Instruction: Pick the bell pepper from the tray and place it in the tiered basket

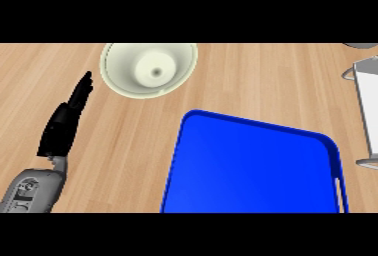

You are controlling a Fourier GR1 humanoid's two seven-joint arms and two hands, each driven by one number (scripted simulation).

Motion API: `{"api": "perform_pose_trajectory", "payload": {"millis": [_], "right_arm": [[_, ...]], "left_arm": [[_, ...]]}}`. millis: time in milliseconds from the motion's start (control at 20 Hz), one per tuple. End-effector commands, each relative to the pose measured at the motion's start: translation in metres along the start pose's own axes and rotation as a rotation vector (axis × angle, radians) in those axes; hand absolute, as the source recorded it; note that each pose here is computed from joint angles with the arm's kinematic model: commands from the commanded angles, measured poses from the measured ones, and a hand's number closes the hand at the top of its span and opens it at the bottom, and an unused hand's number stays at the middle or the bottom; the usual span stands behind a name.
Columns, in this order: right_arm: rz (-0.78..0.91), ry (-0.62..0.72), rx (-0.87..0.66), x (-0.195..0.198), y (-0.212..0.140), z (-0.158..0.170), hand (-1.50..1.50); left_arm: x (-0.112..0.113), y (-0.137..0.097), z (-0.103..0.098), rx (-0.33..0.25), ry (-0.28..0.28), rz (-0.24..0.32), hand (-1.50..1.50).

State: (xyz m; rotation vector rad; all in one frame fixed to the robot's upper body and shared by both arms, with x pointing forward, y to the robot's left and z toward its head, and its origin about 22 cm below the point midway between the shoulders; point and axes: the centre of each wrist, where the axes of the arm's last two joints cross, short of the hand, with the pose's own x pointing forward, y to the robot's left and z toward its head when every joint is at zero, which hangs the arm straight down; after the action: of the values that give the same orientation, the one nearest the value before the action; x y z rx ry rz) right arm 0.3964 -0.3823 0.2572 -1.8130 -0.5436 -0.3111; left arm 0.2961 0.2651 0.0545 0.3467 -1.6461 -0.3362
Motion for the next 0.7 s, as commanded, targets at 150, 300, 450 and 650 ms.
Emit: {"api": "perform_pose_trajectory", "payload": {"millis": [150,300,450,650], "right_arm": [[0.044,0.312,-0.150,0.032,-0.028,-0.016,1.50],[-0.010,0.317,-0.164,0.039,-0.029,-0.013,1.50],[0.099,0.329,-0.164,0.047,-0.030,-0.015,1.50],[0.191,0.328,-0.187,0.043,-0.014,-0.019,1.50]], "left_arm": [[0.005,-0.008,-0.009,-0.032,0.008,0.006,0.00],[0.007,-0.011,-0.010,-0.037,-0.001,0.024,0.00],[0.000,-0.012,-0.006,-0.027,0.010,0.001,0.00],[0.005,-0.009,-0.013,-0.005,0.029,0.007,0.00]]}}
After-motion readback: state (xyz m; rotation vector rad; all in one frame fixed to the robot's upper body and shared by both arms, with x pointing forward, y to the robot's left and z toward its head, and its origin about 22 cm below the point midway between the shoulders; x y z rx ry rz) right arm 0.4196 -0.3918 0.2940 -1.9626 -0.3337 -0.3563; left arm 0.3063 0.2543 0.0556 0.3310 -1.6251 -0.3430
